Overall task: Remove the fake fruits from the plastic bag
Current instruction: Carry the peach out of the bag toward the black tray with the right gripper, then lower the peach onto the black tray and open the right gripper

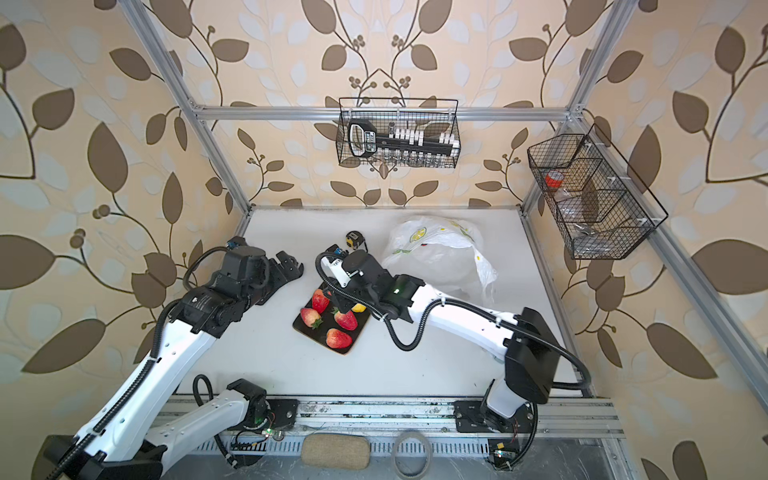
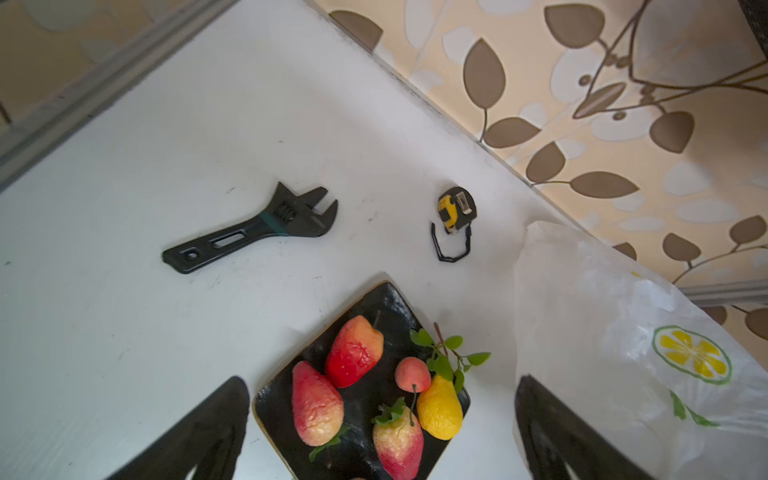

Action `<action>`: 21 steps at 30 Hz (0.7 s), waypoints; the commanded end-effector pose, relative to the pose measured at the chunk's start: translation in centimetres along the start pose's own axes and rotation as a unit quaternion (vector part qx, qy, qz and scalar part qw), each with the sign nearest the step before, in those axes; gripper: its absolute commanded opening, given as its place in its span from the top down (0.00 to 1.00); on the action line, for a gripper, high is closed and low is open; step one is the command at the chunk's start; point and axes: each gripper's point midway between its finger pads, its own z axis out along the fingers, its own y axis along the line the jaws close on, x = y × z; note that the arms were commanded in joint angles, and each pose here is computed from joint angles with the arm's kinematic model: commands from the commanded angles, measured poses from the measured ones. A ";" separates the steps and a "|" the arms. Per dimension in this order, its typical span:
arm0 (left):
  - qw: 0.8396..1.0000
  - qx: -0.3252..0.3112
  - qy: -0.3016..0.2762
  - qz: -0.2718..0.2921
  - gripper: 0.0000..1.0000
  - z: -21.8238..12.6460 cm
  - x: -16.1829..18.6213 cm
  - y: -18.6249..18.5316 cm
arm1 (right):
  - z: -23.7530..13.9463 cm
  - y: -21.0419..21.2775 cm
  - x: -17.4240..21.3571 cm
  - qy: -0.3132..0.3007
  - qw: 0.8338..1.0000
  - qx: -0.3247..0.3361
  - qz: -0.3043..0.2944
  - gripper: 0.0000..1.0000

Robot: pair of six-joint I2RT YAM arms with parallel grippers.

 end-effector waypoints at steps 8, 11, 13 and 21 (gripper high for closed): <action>0.998 -0.039 -0.048 -0.022 0.01 -1.8 -0.2 4.0 | 8.0 -4.1 0.5 0.011 0.992 0.122 0.040 0.65; 0.998 -0.036 -0.053 -0.016 0.01 -2.0 -0.2 4.2 | 9.9 -4.9 1.8 0.031 0.990 0.137 0.032 0.65; 0.998 -0.037 -0.056 -0.013 0.01 -2.2 -0.2 4.3 | 10.7 -5.5 2.2 0.038 0.989 0.142 0.028 0.65; 0.998 -0.037 -0.057 -0.010 0.01 -2.4 -0.2 4.5 | 13.7 -8.1 4.5 0.073 0.985 0.153 0.015 0.62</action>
